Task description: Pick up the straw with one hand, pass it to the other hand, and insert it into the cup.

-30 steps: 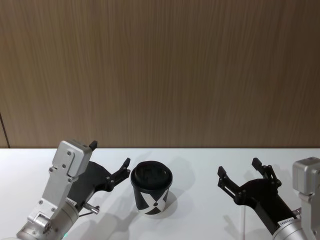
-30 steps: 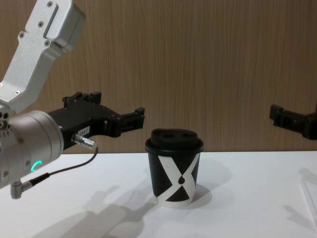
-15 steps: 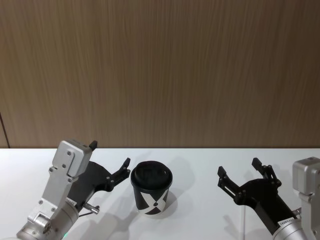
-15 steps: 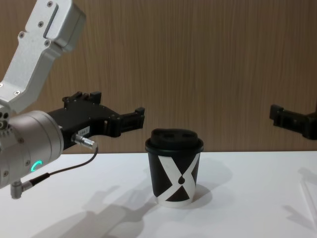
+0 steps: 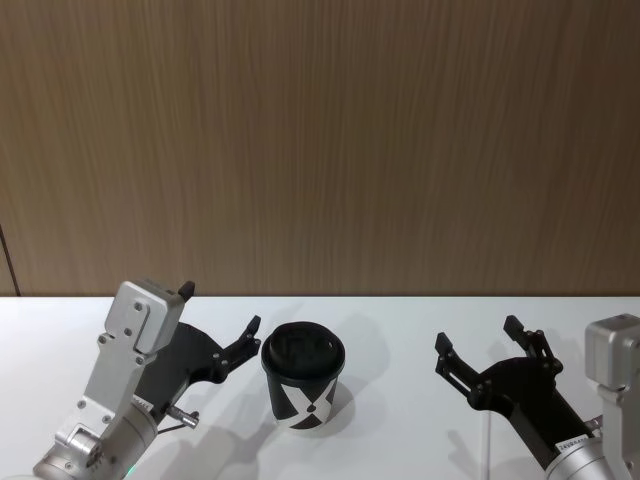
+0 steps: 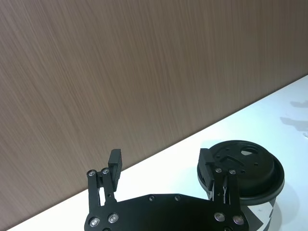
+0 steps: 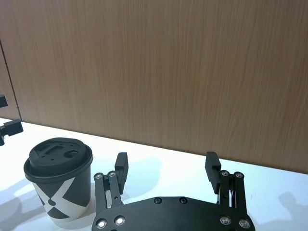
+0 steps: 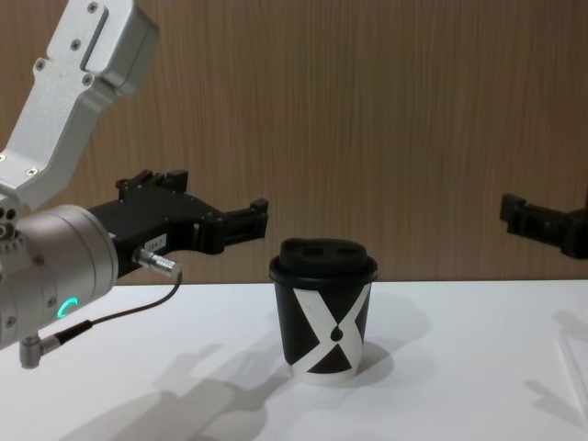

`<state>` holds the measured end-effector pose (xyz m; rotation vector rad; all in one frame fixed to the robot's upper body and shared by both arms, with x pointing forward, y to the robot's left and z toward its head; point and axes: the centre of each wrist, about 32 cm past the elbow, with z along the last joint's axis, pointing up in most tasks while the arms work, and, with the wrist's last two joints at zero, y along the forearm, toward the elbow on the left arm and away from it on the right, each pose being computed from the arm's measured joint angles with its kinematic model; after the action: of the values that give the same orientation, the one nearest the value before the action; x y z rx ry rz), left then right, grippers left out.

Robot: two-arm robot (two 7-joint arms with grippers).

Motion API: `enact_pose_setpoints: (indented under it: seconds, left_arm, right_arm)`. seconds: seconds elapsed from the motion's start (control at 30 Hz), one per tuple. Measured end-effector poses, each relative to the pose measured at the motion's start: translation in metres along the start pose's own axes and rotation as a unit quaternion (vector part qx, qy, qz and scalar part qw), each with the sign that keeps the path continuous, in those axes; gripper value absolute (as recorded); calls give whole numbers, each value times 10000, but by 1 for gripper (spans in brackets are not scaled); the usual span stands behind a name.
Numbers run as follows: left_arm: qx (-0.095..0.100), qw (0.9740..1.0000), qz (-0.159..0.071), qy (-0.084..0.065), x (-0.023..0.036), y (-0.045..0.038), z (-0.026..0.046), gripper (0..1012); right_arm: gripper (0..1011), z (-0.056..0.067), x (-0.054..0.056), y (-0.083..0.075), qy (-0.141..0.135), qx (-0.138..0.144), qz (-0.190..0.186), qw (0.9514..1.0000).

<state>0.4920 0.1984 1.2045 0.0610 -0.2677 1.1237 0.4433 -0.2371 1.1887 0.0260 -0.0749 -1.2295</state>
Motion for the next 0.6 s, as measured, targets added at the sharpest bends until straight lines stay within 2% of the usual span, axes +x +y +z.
enact_pose_setpoints:
  seconds: [0.6]
  left_arm:
    - [0,10000,0,0,0,0,0,1000]
  right_arm:
    - [1001,0,0,0,0,0,0,10000]
